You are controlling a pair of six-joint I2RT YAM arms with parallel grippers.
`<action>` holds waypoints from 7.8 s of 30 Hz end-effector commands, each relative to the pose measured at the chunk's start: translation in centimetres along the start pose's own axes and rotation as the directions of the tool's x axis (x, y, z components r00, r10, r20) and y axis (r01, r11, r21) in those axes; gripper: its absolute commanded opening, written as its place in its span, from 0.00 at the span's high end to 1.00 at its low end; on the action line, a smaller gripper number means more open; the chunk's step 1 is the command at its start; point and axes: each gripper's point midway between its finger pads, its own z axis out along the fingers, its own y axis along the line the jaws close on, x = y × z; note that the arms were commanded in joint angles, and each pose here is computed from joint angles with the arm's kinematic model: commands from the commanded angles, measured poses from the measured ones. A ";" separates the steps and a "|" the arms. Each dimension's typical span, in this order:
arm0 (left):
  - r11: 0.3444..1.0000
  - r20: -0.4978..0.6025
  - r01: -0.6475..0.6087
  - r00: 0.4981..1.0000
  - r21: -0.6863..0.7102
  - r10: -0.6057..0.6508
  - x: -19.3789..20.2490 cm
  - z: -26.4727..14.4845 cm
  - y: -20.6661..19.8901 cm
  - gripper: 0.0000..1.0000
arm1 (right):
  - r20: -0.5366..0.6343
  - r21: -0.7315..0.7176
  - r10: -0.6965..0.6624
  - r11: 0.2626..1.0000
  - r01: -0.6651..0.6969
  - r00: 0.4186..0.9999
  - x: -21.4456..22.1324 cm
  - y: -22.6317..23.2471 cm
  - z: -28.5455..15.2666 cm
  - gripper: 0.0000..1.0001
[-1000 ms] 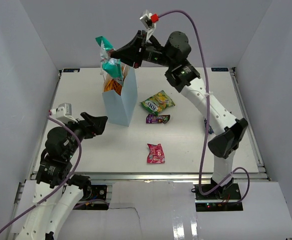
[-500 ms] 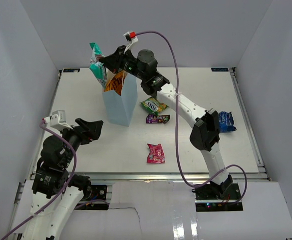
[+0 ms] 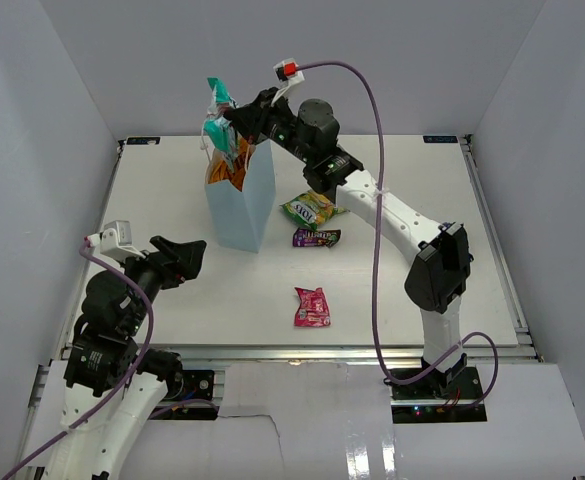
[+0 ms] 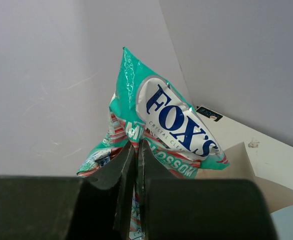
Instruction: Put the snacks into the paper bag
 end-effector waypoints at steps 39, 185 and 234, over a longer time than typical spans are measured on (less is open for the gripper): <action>1.000 0.015 0.003 1.000 0.017 -0.003 0.2 -0.1 0.0 0.02 | 0.040 0.176 -0.155 0.974 0.145 0.987 -0.3 -1.2 -2.4 0.71; 0.940 0.107 -0.282 0.946 -0.192 0.306 -16.9 19.7 -12.5 1.00 | -0.522 -0.010 -0.112 0.992 0.126 0.845 5.7 -13.2 -35.6 0.02; 0.902 -0.113 -0.033 0.989 0.430 0.090 -1.5 8.3 -13.2 0.02 | -0.489 0.846 0.564 0.494 0.203 0.665 10.5 -27.5 -49.8 0.04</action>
